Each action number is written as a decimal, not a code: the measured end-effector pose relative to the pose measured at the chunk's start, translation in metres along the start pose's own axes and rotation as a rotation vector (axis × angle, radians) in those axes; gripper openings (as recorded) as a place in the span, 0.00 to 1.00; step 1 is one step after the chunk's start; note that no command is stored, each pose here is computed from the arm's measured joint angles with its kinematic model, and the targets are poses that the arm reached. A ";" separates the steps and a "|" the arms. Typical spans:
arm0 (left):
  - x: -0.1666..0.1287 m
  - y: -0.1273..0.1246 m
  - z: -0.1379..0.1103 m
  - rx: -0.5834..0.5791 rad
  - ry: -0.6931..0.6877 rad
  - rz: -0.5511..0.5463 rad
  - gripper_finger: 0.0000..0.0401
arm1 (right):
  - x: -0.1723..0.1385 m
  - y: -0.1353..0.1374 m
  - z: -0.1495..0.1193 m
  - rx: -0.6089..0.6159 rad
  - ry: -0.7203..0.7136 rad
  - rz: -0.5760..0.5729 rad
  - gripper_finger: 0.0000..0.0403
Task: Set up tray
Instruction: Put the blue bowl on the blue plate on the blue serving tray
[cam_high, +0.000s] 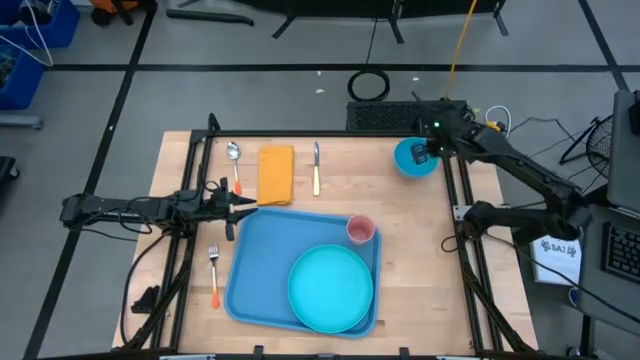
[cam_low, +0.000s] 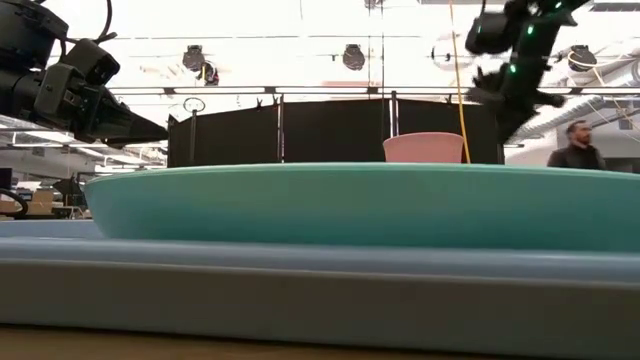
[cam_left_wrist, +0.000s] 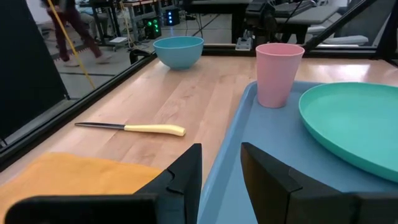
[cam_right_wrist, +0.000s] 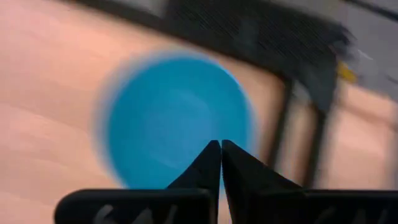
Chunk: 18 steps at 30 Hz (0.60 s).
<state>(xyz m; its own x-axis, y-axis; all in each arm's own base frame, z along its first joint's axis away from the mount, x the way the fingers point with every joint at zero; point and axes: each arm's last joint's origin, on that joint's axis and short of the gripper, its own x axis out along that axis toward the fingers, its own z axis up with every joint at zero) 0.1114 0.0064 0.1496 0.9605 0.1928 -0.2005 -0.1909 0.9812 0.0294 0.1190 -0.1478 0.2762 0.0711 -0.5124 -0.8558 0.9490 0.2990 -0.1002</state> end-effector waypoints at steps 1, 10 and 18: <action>0.000 0.000 0.000 0.000 0.000 0.000 0.29 | 0.005 -0.002 -0.002 -0.012 0.052 -0.049 0.03; 0.000 0.000 0.000 0.000 0.002 0.000 0.29 | 0.017 -0.003 -0.003 -0.046 0.137 -0.112 0.26; 0.000 0.000 0.000 0.001 0.003 0.000 0.29 | 0.027 -0.001 -0.007 -0.055 0.106 -0.174 0.40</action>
<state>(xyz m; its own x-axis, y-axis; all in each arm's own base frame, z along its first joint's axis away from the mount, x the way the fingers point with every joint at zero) 0.1113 0.0064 0.1494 0.9599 0.1925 -0.2039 -0.1904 0.9812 0.0300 0.1177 -0.1566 0.2502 -0.1282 -0.4732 -0.8716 0.9257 0.2582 -0.2764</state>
